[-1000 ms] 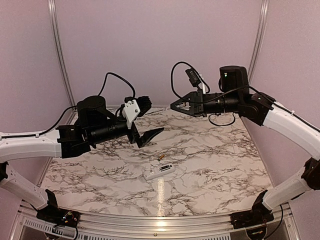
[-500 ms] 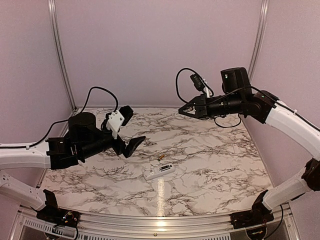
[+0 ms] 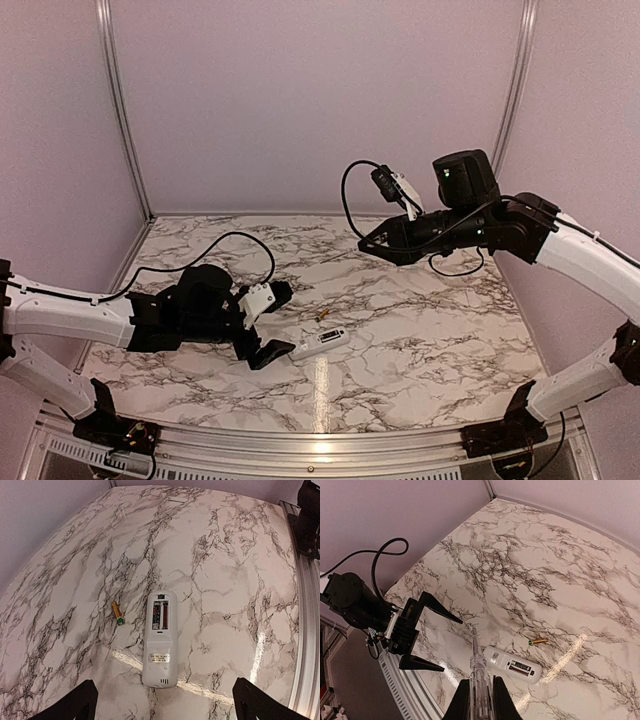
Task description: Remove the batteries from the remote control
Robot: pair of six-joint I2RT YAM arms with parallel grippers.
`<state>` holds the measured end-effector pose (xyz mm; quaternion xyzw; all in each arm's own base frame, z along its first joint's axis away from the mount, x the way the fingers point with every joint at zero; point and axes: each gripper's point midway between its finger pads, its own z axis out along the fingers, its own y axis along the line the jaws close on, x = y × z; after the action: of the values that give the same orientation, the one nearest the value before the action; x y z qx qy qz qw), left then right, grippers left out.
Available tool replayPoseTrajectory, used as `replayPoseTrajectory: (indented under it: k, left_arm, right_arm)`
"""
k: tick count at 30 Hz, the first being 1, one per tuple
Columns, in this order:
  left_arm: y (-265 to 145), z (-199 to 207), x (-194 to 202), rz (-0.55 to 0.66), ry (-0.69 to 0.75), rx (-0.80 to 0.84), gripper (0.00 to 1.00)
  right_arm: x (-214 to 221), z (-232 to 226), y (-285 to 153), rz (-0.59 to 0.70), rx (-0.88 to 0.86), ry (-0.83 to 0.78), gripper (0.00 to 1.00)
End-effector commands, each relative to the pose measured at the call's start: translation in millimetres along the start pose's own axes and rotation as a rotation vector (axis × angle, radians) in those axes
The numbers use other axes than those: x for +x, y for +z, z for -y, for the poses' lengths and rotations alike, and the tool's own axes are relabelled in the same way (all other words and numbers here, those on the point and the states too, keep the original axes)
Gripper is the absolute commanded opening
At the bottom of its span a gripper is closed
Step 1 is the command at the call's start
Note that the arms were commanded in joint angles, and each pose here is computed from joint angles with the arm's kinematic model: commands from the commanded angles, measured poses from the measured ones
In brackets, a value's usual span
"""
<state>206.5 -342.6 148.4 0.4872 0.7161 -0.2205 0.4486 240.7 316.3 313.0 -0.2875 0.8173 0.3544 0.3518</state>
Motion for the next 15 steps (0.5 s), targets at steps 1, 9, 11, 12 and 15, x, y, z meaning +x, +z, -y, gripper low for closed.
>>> replayPoseTrajectory:
  k: [1,9,11,12,15]
  left_arm:
    - [19,19,34,-0.096,-0.024,0.114,0.99]
    - [52,21,59,-0.16,-0.05,0.144,0.95]
    - [61,17,63,-0.171,-0.053,0.129,0.93]
    - [65,15,63,-0.17,-0.052,0.123,0.92]
    - [73,11,65,-0.163,-0.055,0.107,0.91]
  right_arm:
    - [19,8,-1,-0.015,0.087,-0.117,0.0]
    - [42,22,2,-0.052,0.137,-0.127,0.0]
    - [45,23,3,-0.06,0.138,-0.126,0.0]
    - [46,23,4,-0.061,0.138,-0.124,0.0]
    - [48,24,5,-0.063,0.137,-0.121,0.0]
